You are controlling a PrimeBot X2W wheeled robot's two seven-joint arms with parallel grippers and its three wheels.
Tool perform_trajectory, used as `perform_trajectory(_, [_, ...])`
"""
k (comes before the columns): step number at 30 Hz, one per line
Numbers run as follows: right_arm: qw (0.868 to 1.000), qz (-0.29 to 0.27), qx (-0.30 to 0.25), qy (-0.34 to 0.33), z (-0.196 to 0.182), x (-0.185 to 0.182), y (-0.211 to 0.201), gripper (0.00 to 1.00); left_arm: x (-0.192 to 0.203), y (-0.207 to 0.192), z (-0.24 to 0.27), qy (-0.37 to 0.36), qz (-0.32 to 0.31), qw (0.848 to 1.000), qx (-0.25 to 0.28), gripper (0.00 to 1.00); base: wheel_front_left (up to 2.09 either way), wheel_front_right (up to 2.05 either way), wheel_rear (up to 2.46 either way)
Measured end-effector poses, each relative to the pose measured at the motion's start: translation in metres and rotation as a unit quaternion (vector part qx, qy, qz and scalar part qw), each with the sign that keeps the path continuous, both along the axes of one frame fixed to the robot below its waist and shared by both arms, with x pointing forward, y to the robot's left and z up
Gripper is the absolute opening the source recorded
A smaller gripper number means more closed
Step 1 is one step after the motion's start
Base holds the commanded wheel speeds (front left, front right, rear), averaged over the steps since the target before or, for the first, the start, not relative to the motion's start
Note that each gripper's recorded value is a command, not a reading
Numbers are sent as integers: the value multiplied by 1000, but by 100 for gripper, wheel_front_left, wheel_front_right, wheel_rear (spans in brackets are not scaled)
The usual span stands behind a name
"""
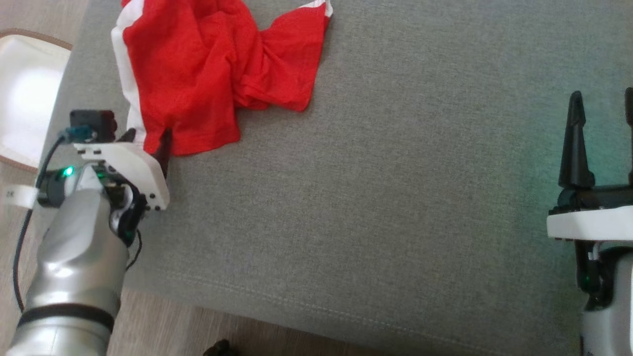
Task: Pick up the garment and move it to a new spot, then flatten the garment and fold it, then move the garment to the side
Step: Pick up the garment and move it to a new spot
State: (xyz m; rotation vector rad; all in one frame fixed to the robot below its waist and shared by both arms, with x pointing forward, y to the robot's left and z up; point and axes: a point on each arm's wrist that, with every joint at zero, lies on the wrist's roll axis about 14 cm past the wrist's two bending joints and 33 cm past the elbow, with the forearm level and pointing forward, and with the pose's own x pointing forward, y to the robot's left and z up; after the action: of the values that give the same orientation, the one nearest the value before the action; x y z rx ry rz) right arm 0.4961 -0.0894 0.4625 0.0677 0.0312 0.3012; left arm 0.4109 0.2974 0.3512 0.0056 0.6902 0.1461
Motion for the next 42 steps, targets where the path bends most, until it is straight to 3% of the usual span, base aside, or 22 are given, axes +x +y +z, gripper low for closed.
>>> perform_trajectory(3, [1000, -5, -3, 4, -2, 0, -5, 100, 9, 1, -4, 13, -4, 1000, 2, 100, 0, 0, 0])
perform_trajectory(4, [1000, -7, -4, 4, -2, 0, -6, 100, 10, 0, -5, 15, -4, 1000, 1, 35, 0, 0, 0])
perform_trajectory(5, [1000, -8, -4, 4, -2, 0, -7, 100, 11, -2, -5, 13, -6, 1000, -3, 0, 0, 0, 0])
perform_trajectory(11, [1000, -13, -5, -5, 7, -5, -11, 100, 25, -11, 18, -63, -22, 998, -3, 0, 0, 0, 0])
perform_trajectory(16, [1000, -20, 2, -18, 18, -13, -16, 100, 50, -15, 72, -185, -40, 982, 5, 0, 0, 0, 0])
perform_trajectory(20, [999, -30, 10, -31, 29, -21, -22, 100, 73, -34, 136, -286, -80, 955, 15, 0, 0, 0, 0])
perform_trajectory(26, [997, -49, 32, -49, 46, -37, -34, 100, 83, -85, 228, -419, -141, 897, 12, 0, 0, 0, 0])
perform_trajectory(36, [991, -105, 46, -69, 63, -65, -76, 100, 68, -201, 265, -462, -258, 847, -48, 0, 0, 0, 0])
perform_trajectory(42, [988, -126, 51, -74, 65, -76, -92, 100, 61, -251, 270, -467, -301, 829, -70, 0, 0, 0, 0])
